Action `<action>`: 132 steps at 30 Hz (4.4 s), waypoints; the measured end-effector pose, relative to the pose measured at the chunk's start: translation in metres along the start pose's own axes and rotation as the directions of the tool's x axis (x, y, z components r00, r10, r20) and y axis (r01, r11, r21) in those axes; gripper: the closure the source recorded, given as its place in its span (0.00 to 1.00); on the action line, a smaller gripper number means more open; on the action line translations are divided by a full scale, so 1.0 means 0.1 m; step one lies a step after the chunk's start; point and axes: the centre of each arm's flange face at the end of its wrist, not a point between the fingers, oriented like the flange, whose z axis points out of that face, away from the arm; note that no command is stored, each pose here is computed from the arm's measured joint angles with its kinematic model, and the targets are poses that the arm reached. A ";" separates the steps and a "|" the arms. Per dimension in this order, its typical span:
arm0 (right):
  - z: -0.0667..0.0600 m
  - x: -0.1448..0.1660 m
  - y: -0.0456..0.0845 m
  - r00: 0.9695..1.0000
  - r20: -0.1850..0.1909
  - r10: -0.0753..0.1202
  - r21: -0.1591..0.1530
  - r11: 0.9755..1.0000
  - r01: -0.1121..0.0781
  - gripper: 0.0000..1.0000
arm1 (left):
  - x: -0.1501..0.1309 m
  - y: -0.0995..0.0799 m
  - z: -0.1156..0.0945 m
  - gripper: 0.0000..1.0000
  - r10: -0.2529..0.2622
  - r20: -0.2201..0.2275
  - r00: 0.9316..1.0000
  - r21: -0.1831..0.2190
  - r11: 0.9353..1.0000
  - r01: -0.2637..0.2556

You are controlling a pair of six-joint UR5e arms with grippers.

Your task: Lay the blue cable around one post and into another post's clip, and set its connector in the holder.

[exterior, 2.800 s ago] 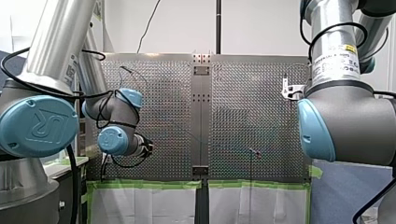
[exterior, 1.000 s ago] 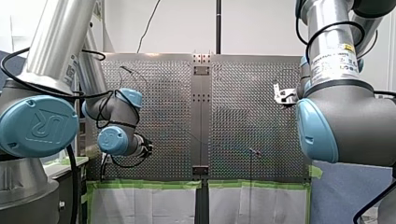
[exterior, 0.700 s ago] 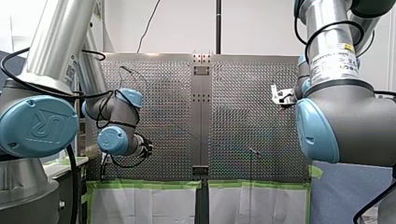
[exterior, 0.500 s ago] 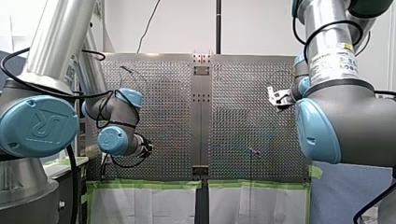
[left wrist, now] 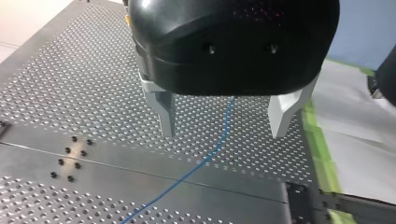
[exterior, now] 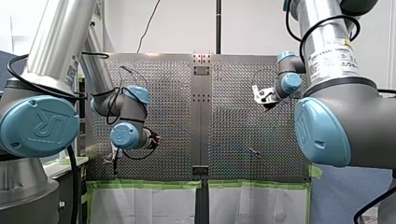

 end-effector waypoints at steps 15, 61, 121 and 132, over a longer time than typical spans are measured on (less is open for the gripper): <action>-0.21 -0.04 -0.71 0.997 -0.040 0.060 -0.011 0.998 -0.060 0.01 | -0.21 -0.03 0.11 0.02 -0.025 0.056 0.998 -0.005 1.000 0.025; -0.96 -1.34 -2.32 0.991 -0.040 0.131 0.103 0.987 -0.126 0.01 | -0.26 0.11 0.22 0.02 -0.030 0.073 0.997 -0.052 0.998 0.034; -1.15 -1.19 -3.10 0.932 -0.363 -0.003 0.110 0.993 0.046 0.01 | -0.25 0.15 0.23 0.02 -0.029 0.055 0.998 -0.066 0.997 0.033; -1.17 -1.31 -3.11 0.950 -0.311 0.018 0.123 0.992 0.022 0.01 | -0.33 0.14 0.29 0.02 -0.025 0.129 0.991 -0.082 0.996 0.036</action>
